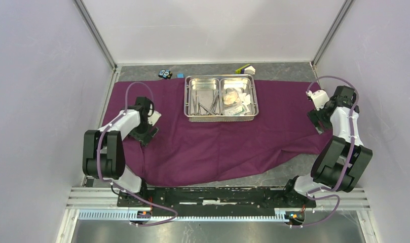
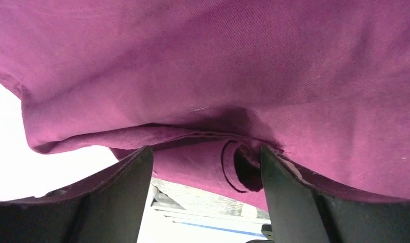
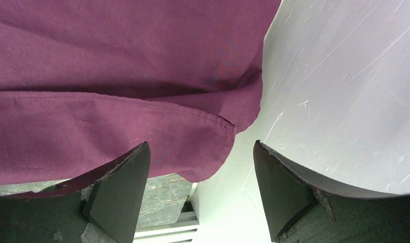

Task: Open and lay out the surgical kit
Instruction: Open the surgical kit at the center of the board.

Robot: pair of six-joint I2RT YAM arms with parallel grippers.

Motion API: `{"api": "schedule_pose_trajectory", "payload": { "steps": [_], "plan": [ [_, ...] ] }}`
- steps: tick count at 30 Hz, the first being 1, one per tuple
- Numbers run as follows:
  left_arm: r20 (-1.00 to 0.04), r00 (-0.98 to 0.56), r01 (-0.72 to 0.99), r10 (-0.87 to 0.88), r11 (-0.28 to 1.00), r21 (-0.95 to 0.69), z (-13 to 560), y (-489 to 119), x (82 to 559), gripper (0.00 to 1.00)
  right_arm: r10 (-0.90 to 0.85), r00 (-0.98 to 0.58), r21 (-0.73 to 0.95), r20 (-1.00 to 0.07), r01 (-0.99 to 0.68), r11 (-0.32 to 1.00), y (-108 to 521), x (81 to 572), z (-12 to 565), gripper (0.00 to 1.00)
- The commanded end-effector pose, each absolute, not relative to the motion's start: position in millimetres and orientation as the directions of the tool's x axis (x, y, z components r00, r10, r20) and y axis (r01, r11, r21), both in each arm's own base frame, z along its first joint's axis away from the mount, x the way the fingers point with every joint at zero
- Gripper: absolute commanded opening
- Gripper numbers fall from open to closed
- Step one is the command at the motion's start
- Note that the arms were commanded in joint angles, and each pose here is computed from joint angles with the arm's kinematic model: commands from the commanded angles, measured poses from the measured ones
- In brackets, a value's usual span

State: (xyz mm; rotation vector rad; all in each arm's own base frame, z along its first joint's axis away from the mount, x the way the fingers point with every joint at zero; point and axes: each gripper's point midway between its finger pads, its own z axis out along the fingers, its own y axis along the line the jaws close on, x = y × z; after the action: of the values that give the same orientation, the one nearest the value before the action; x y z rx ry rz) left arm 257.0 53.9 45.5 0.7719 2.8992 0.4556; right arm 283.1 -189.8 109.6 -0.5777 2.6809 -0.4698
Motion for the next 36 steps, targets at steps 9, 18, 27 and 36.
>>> {"api": "schedule_pose_trajectory", "payload": {
  "steps": [9,18,27,36],
  "plan": [
    [0.022,-0.874,0.449,0.486,0.788,0.422,59.7,75.0,242.4,0.44,-0.464,-0.841,-0.399,-0.278,-0.338,0.852,-190.3,282.7,108.2,0.81],
    [0.061,-0.921,0.329,0.385,0.685,0.65,112.0,124.0,190.9,0.02,-0.484,-0.809,-0.382,-0.334,-0.353,0.854,-186.9,301.9,124.7,0.81],
    [-0.14,-0.983,0.006,0.118,0.783,0.622,132.3,157.7,140.6,0.02,-0.55,-0.72,-0.364,-0.422,-0.421,0.831,-151.7,344.1,146.3,0.8],
    [-0.124,-0.987,-0.154,-0.098,0.775,0.613,95.0,169.8,77.5,0.13,-0.623,-0.66,-0.371,-0.42,-0.501,0.782,-119.5,360.9,144.9,0.8]
  ]
}}
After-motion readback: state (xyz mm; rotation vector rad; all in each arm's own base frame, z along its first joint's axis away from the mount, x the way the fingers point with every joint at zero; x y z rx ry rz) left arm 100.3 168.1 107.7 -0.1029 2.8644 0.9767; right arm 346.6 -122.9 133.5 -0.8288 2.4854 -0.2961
